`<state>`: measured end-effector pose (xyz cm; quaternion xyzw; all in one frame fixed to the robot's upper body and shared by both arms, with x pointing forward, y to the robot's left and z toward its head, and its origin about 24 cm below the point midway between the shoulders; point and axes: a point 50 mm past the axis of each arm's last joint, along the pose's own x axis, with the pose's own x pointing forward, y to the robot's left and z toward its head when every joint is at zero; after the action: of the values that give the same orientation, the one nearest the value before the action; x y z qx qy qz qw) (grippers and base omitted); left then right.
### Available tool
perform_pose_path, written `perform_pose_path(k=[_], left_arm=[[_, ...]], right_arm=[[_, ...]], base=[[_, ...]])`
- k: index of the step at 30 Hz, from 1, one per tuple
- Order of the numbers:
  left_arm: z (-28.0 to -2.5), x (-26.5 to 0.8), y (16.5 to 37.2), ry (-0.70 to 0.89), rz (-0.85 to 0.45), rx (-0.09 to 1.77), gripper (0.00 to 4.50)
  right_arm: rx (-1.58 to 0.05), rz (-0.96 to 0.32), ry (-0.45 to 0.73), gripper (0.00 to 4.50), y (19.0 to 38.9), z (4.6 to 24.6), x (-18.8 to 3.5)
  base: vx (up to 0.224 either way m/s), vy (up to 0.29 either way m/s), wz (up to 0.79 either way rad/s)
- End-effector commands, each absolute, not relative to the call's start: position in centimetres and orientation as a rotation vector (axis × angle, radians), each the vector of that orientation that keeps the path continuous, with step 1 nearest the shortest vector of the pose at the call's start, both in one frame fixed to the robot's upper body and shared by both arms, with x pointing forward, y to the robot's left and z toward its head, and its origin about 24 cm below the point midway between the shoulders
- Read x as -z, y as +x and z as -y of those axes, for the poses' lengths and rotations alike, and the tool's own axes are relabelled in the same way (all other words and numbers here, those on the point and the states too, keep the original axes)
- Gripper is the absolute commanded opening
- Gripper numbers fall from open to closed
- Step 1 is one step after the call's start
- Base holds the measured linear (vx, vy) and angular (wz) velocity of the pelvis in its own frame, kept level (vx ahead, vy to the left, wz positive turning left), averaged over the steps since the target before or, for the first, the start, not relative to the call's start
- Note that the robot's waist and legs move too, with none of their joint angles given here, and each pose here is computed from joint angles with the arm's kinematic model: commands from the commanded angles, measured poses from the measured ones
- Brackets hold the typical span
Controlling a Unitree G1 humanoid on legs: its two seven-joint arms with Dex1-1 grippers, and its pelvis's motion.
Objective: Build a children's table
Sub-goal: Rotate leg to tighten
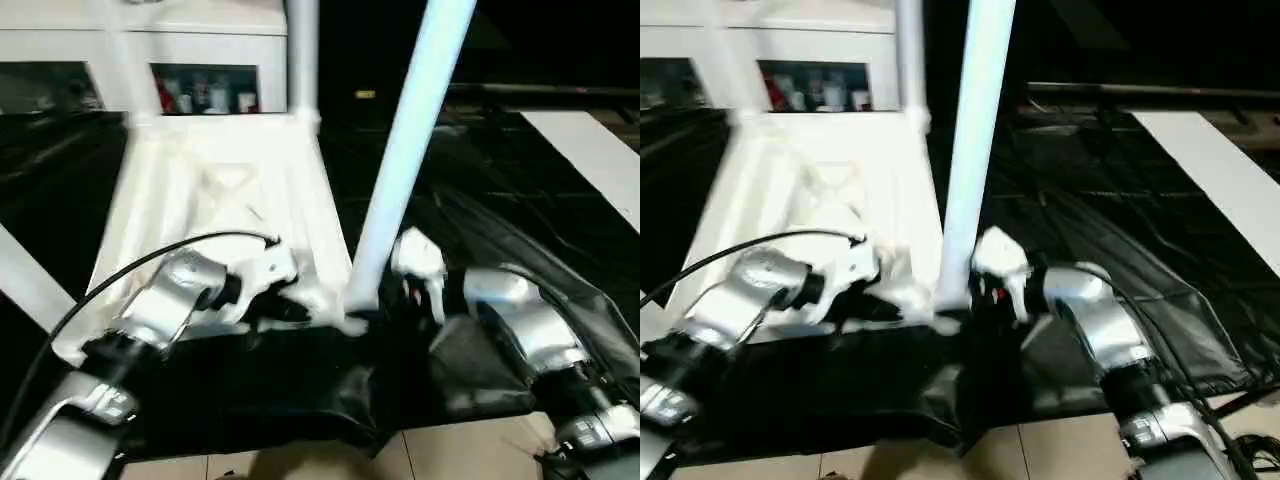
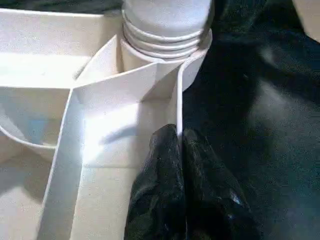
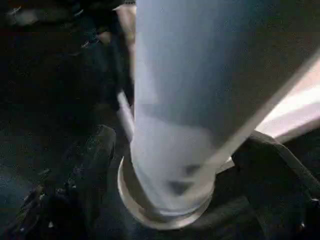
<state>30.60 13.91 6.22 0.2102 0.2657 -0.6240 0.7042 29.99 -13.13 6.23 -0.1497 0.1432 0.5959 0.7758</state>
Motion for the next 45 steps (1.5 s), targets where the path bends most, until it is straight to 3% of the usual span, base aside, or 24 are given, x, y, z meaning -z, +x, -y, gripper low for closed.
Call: perform_pose_path(k=[1,6,8,12,13,17,19,26,30,32,36,42,45], left_arm=[[-13.3,-4.9,29.4,0.456,-0.673,1.473,0.0],[-13.6,-5.2,29.5,0.464,-0.671,1.467,0.0],[-13.6,-5.3,29.5,0.465,-0.67,1.468,0.0],[-13.7,-5.4,29.5,0.466,-0.674,1.466,0.0],[-13.7,-5.4,29.5,0.466,-0.675,1.465,0.0],[-14.0,-5.4,29.5,0.469,-0.683,1.461,0.0],[-14.0,-5.4,29.5,0.469,-0.686,1.461,0.0],[-14.2,-5.1,29.3,0.464,-0.717,1.458,0.0],[-13.8,-4.6,30.1,0.45,-0.7,1.35,0.0],[-12.9,-4.1,31.4,0.41,-0.675,1.204,0.0],[-11.7,-3.6,32.2,0.35,-0.679,1.09,0.0],[-8.9,-2.8,33.7,0.295,-0.657,0.901,0.0],[-8.6,-2.6,34.0,0.315,-0.649,0.865,0.0]], right_arm=[[-1.34,-0.315,-0.34,3.93,29.6,13.1,-6.4],[-1.36,-0.344,-0.369,3.93,29.4,13.3,-6.2],[-1.351,-0.348,-0.365,3.57,29.5,13.4,-6.2],[-1.347,-0.356,-0.359,3.43,29.6,13.5,-6.2],[-1.347,-0.357,-0.357,3.17,29.6,13.5,-6.2],[-1.346,-0.359,-0.355,3.05,29.7,13.4,-6.1],[-1.347,-0.359,-0.352,2.76,29.7,13.3,-6.1],[-1.329,-0.358,-0.32,2.68,29.6,13.1,-5.7],[-1.168,-0.358,-0.241,2.68,30.4,12.9,-4.9],[-0.965,-0.397,-0.176,2.68,31.4,12.7,-3.6],[-0.813,-0.421,-0.12,2.67,31.9,11.7,-2.6],[-0.564,-0.47,-0.04,2.67,33.1,7.1,-1.8],[-0.559,-0.472,-0.06,2.67,33.1,5.9,-1.8]], base=[[0.0,0.0,0.0],[0.0,0.0,0.0],[0.0,0.0,0.0],[0.0,0.0,0.0],[0.0,0.0,0.0],[0.0,0.0,0.0],[0.0,0.0,0.0],[0.0,0.0,0.0],[0.0,0.0,0.0],[0.0,0.0,0.0],[-0.04,-0.004,-0.03],[0.0,0.0,0.0],[0.0,0.0,0.0]])
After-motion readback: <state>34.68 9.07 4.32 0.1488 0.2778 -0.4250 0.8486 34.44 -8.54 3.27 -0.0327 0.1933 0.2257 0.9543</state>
